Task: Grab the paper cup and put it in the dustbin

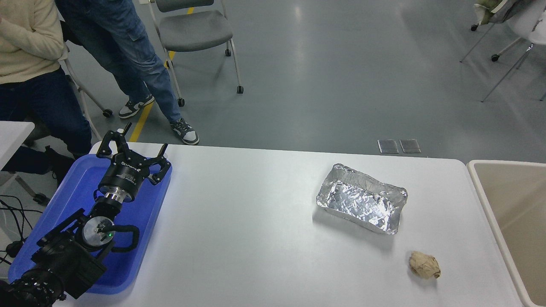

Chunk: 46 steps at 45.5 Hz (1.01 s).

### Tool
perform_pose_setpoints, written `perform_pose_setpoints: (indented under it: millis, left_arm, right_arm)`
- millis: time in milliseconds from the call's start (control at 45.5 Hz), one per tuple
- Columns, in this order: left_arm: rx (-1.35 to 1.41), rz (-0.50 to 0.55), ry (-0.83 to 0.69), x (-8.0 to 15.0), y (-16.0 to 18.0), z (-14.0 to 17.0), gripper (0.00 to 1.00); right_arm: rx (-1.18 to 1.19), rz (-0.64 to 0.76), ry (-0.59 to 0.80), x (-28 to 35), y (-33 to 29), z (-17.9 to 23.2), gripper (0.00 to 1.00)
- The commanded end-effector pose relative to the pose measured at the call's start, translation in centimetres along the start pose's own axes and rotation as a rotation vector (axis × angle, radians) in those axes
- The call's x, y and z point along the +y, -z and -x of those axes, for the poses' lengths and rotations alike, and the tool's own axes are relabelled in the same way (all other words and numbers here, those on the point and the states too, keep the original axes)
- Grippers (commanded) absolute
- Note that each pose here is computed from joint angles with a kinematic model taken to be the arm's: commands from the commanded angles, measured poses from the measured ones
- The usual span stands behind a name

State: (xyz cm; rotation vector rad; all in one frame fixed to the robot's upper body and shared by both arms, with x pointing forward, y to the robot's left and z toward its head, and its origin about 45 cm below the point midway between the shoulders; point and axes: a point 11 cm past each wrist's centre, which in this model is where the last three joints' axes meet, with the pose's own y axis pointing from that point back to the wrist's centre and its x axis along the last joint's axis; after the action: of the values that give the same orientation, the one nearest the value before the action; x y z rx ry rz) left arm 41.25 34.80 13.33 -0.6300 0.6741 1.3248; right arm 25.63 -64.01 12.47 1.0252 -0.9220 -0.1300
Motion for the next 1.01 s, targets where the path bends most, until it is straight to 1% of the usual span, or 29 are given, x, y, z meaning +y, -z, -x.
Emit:
perform_pose_setpoints:
  millis: [0, 44, 66, 88, 154, 198, 330, 989]
  left_arm:
    - [0.001, 0.001, -0.001, 0.0, 0.0, 0.0, 1.00]
    - [0.000, 0.000, -0.001, 0.0, 0.0, 0.0, 1.00]
    - [0.000, 0.001, 0.000, 0.0, 0.0, 0.0, 1.00]
    - [0.000, 0.000, -0.001, 0.0, 0.0, 0.0, 1.00]
    - [-0.001, -0.001, -0.001, 0.0, 0.0, 0.0, 1.00]
    - [0.000, 0.001, 0.000, 0.0, 0.0, 0.0, 1.00]
    - [0.000, 0.000, -0.001, 0.0, 0.0, 0.0, 1.00]
    - [0.000, 0.000, -0.001, 0.0, 0.0, 0.0, 1.00]
  right_arm:
    - [0.011, 0.000, -0.150, -0.3, 0.3, -0.6, 0.61]
    - [0.018, -0.002, -0.228, -0.4, 0.4, -0.8, 0.85]
    - [0.023, -0.004, -0.257, -0.5, 0.6, -0.7, 0.94]
    - [0.028, -0.010, -0.278, -0.6, 0.9, -0.5, 1.00]
    - [0.040, -0.019, -0.313, -0.9, 1.5, 0.4, 1.00]
    - [0.048, -0.015, -0.308, -1.1, 1.3, 1.1, 1.00]
    - [0.047, -0.015, -0.302, -1.1, 1.1, 1.3, 1.00]
    - [-0.009, -0.056, -0.301, -0.7, 2.9, 0.0, 1.00]
